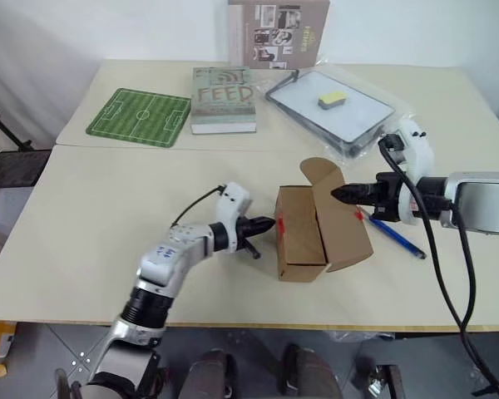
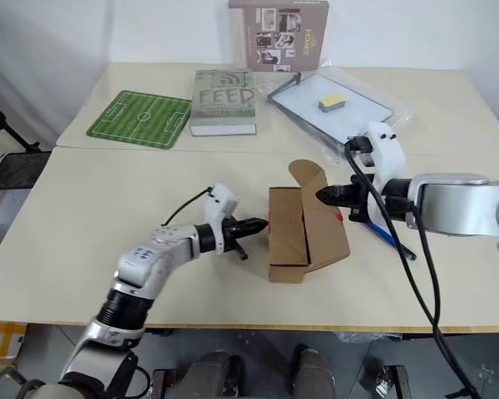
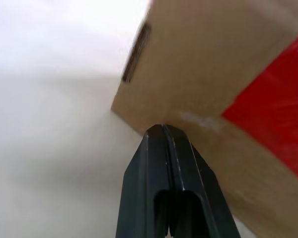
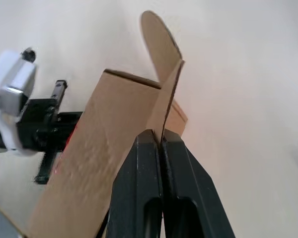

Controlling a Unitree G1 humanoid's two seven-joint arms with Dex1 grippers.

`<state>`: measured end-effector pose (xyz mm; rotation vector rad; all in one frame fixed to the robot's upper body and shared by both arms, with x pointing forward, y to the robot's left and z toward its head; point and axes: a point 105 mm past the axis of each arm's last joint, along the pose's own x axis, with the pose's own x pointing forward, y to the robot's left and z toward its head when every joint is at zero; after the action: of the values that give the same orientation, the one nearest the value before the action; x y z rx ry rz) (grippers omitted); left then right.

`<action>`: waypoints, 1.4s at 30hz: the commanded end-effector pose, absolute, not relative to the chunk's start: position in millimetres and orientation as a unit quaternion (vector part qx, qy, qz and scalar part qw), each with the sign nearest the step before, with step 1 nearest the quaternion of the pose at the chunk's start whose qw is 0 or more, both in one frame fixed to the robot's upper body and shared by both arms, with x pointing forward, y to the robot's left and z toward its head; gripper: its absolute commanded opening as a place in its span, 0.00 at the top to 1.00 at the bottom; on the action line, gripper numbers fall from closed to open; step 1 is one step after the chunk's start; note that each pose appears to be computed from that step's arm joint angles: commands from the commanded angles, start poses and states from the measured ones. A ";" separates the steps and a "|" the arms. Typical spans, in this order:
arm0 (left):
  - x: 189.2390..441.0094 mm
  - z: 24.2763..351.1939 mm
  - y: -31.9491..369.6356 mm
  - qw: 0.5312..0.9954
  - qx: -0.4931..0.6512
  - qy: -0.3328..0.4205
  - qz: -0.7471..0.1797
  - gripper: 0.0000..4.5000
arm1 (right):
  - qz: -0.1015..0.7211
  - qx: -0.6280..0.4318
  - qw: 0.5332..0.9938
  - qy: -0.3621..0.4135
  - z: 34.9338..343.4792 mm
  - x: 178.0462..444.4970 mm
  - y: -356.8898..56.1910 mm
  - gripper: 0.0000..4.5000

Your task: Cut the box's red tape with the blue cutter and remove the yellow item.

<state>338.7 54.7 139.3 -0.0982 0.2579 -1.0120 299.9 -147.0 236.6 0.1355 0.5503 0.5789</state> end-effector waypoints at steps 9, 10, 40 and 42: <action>310.9 229.2 22.8 0.801 -0.095 0.019 -0.591 1.00 | 0.274 0.052 0.912 0.300 220.6 298.8 -145.4 0.99; 313.3 225.0 17.0 0.803 -0.078 0.024 -0.590 1.00 | 0.274 0.051 0.912 0.300 220.6 298.8 -145.0 0.99; 318.0 152.7 55.3 0.795 0.187 0.115 -0.565 1.00 | 0.246 0.051 0.922 0.295 232.1 303.0 -164.0 0.99; 326.7 170.0 47.3 0.809 0.175 0.081 -0.555 1.00 | 0.250 0.050 0.920 0.298 231.3 303.3 -161.5 0.99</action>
<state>318.8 53.9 133.8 0.3494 0.3243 -1.2115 306.1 -167.9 220.5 0.1100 0.6438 0.4728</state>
